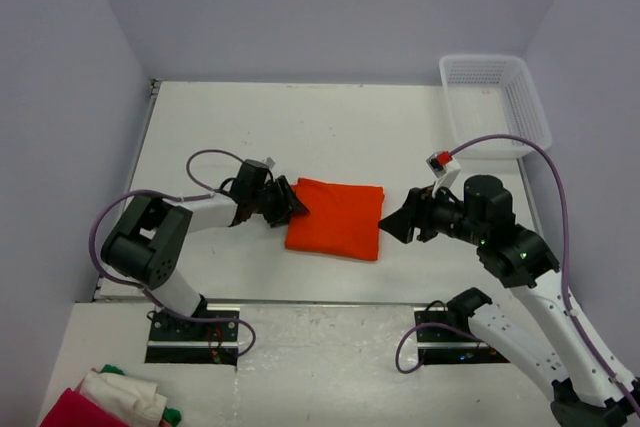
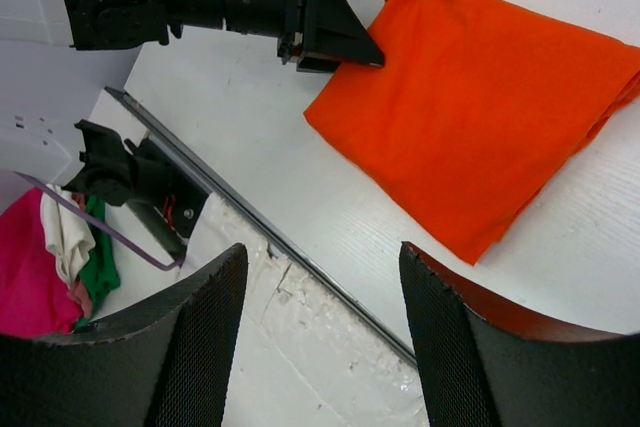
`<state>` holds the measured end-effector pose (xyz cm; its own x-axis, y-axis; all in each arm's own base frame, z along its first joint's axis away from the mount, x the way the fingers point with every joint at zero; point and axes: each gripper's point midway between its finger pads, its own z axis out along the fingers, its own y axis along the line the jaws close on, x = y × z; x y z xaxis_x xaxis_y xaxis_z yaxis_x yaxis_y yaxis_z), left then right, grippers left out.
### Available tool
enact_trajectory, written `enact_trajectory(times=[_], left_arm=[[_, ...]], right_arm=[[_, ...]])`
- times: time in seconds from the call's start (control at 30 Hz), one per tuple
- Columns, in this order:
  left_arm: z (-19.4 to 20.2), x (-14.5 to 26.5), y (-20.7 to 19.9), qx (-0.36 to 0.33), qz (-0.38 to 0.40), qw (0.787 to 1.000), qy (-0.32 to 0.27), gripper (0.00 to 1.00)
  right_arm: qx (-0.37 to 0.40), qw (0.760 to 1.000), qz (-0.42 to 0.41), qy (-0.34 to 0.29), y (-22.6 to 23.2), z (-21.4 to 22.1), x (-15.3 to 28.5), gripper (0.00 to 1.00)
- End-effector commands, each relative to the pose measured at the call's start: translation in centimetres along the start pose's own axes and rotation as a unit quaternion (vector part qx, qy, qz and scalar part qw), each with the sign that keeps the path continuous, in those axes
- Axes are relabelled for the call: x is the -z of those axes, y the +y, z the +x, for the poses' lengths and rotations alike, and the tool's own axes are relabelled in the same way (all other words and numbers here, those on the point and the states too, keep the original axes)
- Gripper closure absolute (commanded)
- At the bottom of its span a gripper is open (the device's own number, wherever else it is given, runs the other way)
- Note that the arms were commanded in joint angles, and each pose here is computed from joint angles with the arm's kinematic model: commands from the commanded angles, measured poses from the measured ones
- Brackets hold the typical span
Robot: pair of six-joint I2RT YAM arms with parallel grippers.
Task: Fold and stack the t-shirts
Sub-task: Put the neatly folded tshirt into the corner of the board with the left arm
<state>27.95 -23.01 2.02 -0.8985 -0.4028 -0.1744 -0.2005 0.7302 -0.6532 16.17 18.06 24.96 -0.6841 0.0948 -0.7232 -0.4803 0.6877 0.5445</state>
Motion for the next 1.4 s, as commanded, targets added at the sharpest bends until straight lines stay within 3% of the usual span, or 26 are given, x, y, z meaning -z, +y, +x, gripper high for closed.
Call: enact_trajectory(times=[0.0, 0.07, 0.2, 0.27, 0.47, 0.57, 0.73, 0.9, 1.13, 1.37], left_arm=[[1.9, -1.5, 8.5, 0.011, -0.130, 0.991, -0.007, 0.50], [2.1, -1.9, 8.4, 0.010, -0.120, 0.993, -0.007, 0.58], [3.1, -3.0, 8.5, 0.005, -0.105, 0.994, 0.006, 0.89], [3.0, -3.6, 8.4, -0.008, -0.104, 0.995, 0.008, 1.00], [0.8, -3.2, 6.8, -0.065, -0.109, 0.992, -0.010, 1.00], [-1.7, -1.5, 6.4, -0.106, -0.167, 0.980, -0.027, 1.00], [-8.0, 1.6, 4.7, -0.184, -0.277, 0.941, -0.059, 1.00], [-13.8, 5.0, 5.9, -0.212, -0.373, 0.898, -0.093, 1.00], [-21.9, 9.7, 9.9, -0.193, -0.428, 0.872, -0.142, 1.00], [-28.9, 9.8, 12.2, -0.226, -0.459, 0.846, -0.150, 1.00]], right_arm=[[0.006, 1.000, 0.007, 0.005, -0.5, 0.3, -0.2, 0.37], [0.007, 1.000, 0.012, 0.006, -0.7, 0.5, -0.2, 0.37], [0.006, 1.000, 0.008, 0.007, -0.5, 0.5, -0.1, 0.37], [0.006, 1.000, 0.003, 0.006, -0.2, 0.4, 0.0, 0.37], [0.002, 1.000, 0.003, 0.016, -0.6, 1.0, -0.4, 0.37], [0.000, 1.000, 0.004, 0.019, -0.8, 1.3, -0.6, 0.38], [-0.005, 1.000, 0.010, 0.028, -1.1, 1.6, -0.9, 0.42], [-0.004, 0.999, 0.003, 0.036, -1.0, 1.9, -1.1, 0.41], [-0.015, 0.999, 0.020, 0.047, -2.3, 3.0, -2.0, 0.37], [-0.013, 0.999, 0.028, 0.035, -2.3, 2.6, -1.6, 0.37]])
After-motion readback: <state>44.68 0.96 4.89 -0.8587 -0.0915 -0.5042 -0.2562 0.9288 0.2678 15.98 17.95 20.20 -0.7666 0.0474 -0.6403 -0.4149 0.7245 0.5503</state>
